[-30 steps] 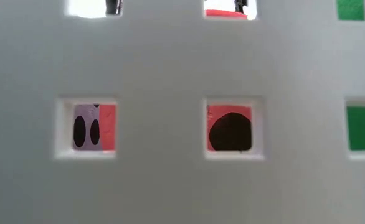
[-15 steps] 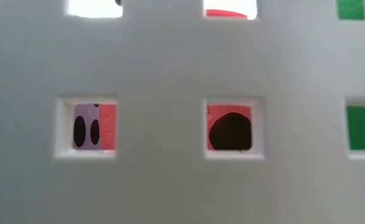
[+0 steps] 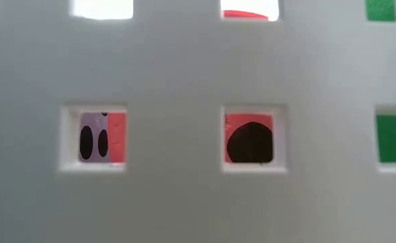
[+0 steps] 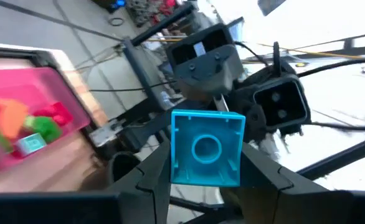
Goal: Pick & Place Toys
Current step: Put the light blue game piece into the red bin
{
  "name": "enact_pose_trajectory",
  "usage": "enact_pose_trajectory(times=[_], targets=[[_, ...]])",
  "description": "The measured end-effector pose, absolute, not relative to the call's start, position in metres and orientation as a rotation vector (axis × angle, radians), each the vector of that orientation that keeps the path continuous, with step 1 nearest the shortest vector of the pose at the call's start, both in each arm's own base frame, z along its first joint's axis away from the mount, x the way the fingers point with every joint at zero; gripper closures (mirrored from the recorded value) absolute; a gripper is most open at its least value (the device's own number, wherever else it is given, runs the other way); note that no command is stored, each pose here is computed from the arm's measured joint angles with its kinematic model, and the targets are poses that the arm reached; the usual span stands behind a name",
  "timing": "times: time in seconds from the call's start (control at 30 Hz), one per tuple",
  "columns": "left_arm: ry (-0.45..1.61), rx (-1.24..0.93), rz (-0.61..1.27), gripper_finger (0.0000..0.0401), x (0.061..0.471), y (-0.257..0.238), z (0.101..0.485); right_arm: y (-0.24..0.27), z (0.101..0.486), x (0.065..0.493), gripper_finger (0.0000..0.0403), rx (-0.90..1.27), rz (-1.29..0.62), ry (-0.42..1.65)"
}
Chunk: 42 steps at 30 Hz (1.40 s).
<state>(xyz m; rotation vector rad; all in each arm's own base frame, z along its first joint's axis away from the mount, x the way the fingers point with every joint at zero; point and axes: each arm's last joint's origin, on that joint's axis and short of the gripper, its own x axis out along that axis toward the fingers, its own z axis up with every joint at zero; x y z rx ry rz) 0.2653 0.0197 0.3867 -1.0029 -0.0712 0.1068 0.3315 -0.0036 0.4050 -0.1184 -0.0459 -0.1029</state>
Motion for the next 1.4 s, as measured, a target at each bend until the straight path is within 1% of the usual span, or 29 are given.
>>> enact_pose_trajectory(times=[0.1,0.23,0.5,0.8,0.93,1.2,1.3,1.4], targets=[[-0.089,-1.024,0.066,0.0267,0.274,0.02,0.385,-0.002,0.407,0.331,0.0064,-0.165,-0.106,-0.061],[-0.1,-1.035,0.022,0.0267,0.284,0.021,0.382,-0.003,0.408,0.33,0.0098,-0.196,-0.117,-0.061],[-0.127,-1.076,-0.016,0.0267,0.286,0.024,0.384,-0.002,0.408,0.33,0.0159,-0.242,-0.119,-0.063],[-0.14,-1.121,-0.052,0.0267,0.286,0.024,0.387,-0.003,0.408,0.331,0.02,-0.313,-0.125,-0.061],[-0.138,-1.122,-0.059,0.0267,0.286,0.023,0.387,-0.003,0.407,0.332,0.0206,-0.312,-0.125,-0.059],[-0.136,-1.121,-0.062,0.0267,0.286,0.023,0.387,-0.003,0.407,0.332,0.0205,-0.31,-0.124,-0.056],[-0.137,-1.121,-0.062,0.0267,0.286,0.023,0.387,-0.003,0.406,0.332,0.0197,-0.31,-0.123,-0.055],[-0.138,-1.121,-0.062,0.0267,0.286,0.023,0.387,-0.003,0.406,0.333,0.0174,-0.295,-0.121,-0.055]])
